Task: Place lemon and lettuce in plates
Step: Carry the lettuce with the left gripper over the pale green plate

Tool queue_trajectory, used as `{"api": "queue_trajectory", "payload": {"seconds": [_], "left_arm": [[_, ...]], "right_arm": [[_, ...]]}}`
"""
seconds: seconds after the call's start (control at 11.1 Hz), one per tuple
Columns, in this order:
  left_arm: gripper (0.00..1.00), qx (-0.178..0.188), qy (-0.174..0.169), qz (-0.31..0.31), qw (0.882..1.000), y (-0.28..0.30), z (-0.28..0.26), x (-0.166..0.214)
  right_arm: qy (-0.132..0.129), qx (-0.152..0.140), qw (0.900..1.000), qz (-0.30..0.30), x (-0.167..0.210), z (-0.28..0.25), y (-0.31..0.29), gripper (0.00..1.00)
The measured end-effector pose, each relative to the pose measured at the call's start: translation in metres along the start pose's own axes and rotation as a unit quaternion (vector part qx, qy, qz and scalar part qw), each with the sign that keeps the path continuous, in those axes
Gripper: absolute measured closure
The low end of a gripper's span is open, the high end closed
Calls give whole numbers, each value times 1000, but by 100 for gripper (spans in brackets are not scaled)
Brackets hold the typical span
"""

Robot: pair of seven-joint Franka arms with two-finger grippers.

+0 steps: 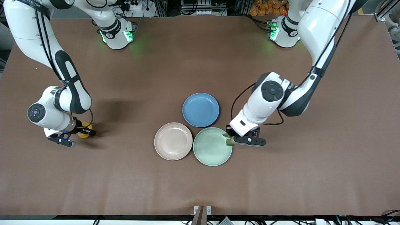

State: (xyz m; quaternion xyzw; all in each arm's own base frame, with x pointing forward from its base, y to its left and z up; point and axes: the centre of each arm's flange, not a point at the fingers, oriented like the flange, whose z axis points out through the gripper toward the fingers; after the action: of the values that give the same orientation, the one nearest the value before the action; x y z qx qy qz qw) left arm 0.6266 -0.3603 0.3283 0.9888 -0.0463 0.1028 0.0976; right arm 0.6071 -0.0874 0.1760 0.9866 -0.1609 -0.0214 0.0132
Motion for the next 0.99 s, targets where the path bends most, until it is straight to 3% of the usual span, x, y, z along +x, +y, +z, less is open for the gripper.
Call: {"api": "queue_trajectory", "payload": {"seconds": [0.63, 0.99], "left_arm": [[96, 35, -21, -15, 999, 29, 61, -27], [96, 42, -25, -25, 999, 34, 89, -35]], "right_arm": [[-65, 2, 997, -29, 22, -52, -35, 37], [-64, 24, 995, -70, 17, -70, -91, 37]]}}
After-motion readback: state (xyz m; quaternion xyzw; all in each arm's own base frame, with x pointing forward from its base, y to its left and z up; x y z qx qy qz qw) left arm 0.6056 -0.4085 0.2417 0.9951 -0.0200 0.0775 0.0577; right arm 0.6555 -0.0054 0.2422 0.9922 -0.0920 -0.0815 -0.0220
